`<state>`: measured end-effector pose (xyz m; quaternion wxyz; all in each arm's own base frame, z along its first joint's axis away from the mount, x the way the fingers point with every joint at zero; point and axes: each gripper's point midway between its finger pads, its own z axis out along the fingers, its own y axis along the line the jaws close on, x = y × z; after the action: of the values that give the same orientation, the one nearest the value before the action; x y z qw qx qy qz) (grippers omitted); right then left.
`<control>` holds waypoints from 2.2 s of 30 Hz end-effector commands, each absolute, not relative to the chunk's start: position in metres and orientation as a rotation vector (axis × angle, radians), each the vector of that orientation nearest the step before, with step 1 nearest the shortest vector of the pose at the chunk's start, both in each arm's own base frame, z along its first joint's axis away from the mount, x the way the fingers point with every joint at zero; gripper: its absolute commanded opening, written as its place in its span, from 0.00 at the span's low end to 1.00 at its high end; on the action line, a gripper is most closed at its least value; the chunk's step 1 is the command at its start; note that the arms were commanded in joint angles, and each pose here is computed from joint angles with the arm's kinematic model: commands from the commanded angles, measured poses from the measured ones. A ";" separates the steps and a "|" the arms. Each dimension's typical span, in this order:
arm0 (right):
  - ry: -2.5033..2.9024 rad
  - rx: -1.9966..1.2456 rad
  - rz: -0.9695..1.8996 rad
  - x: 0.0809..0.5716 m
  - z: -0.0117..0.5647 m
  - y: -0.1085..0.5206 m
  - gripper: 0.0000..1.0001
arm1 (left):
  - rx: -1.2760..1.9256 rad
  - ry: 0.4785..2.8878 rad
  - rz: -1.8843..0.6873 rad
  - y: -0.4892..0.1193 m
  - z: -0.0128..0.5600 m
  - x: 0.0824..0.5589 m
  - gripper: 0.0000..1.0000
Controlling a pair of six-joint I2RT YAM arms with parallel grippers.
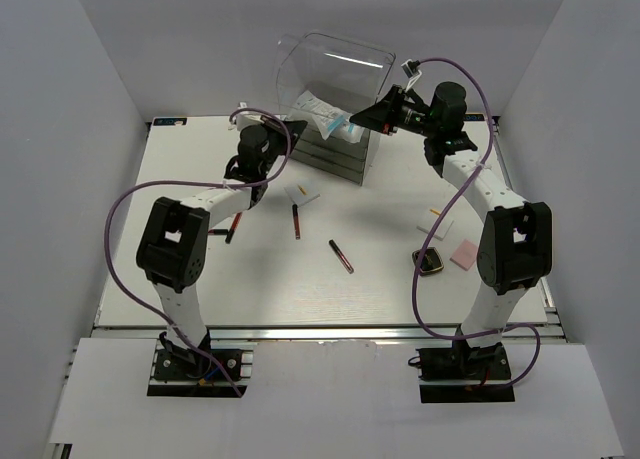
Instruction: Organize the makeup
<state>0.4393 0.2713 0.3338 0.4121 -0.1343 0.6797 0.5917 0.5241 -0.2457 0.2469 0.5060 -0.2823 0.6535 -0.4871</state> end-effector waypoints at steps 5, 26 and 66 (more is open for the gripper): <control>1.614 -0.408 1.471 0.426 0.367 0.268 0.06 | -0.610 1.685 -1.182 -0.283 0.238 0.542 0.00; 1.615 -0.408 1.473 0.427 0.366 0.269 0.06 | -0.609 1.661 -1.264 -0.329 0.242 0.580 0.04; 1.886 -0.973 0.911 0.342 0.238 0.203 0.44 | -0.836 1.799 -1.248 -0.273 0.175 0.504 0.52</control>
<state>0.3703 0.2039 0.2384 0.3863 -0.2576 0.8163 0.3434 0.4800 -0.2701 0.1414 0.3677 -0.3159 0.7514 -0.4478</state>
